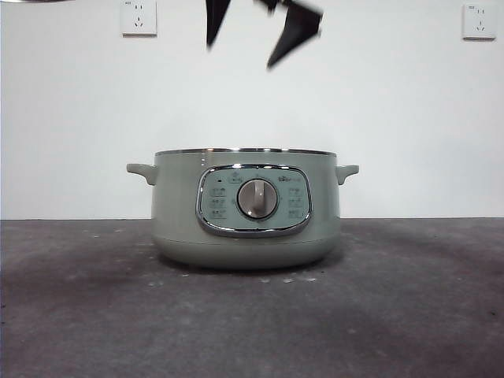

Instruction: Pick up the corn,open the lid,put the corn in the pot,close the lid

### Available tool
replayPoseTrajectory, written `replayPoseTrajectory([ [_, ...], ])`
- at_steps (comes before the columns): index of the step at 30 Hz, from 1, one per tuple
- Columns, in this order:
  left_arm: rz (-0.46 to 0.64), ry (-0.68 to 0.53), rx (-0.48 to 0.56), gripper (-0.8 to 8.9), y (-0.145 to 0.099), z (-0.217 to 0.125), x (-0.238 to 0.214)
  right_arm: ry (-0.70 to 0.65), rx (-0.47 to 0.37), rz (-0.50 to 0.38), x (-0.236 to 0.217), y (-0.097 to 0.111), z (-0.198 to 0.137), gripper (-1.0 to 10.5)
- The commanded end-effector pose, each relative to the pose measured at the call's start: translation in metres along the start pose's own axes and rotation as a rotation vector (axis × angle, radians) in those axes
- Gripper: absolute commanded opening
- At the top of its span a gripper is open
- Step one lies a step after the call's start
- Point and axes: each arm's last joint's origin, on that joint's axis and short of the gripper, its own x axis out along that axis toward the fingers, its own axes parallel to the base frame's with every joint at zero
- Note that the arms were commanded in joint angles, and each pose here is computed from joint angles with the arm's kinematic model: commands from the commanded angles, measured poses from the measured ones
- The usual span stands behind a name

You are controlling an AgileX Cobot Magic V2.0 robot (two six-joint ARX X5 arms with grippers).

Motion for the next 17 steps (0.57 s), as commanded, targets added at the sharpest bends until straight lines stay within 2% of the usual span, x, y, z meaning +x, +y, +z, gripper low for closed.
replayPoseTrajectory([
  [1, -0.002, -0.075, 0.007, -0.08, 0.000, 0.010, -0.001, -0.055, 0.004, 0.015, -0.041, 0.007, 0.002, 5.3],
  [9, -0.016, -0.089, 0.012, -0.08, 0.004, 0.021, 0.022, -0.267, -0.034, 0.099, -0.160, 0.020, -0.006, 4.6],
  [13, -0.061, -0.104, 0.016, -0.08, 0.007, 0.029, 0.043, -0.337, -0.063, 0.190, -0.221, 0.028, -0.027, 4.7],
  [17, -0.077, -0.112, 0.023, -0.08, 0.009, 0.037, 0.066, -0.349, -0.073, 0.202, -0.264, 0.028, -0.056, 4.7],
])
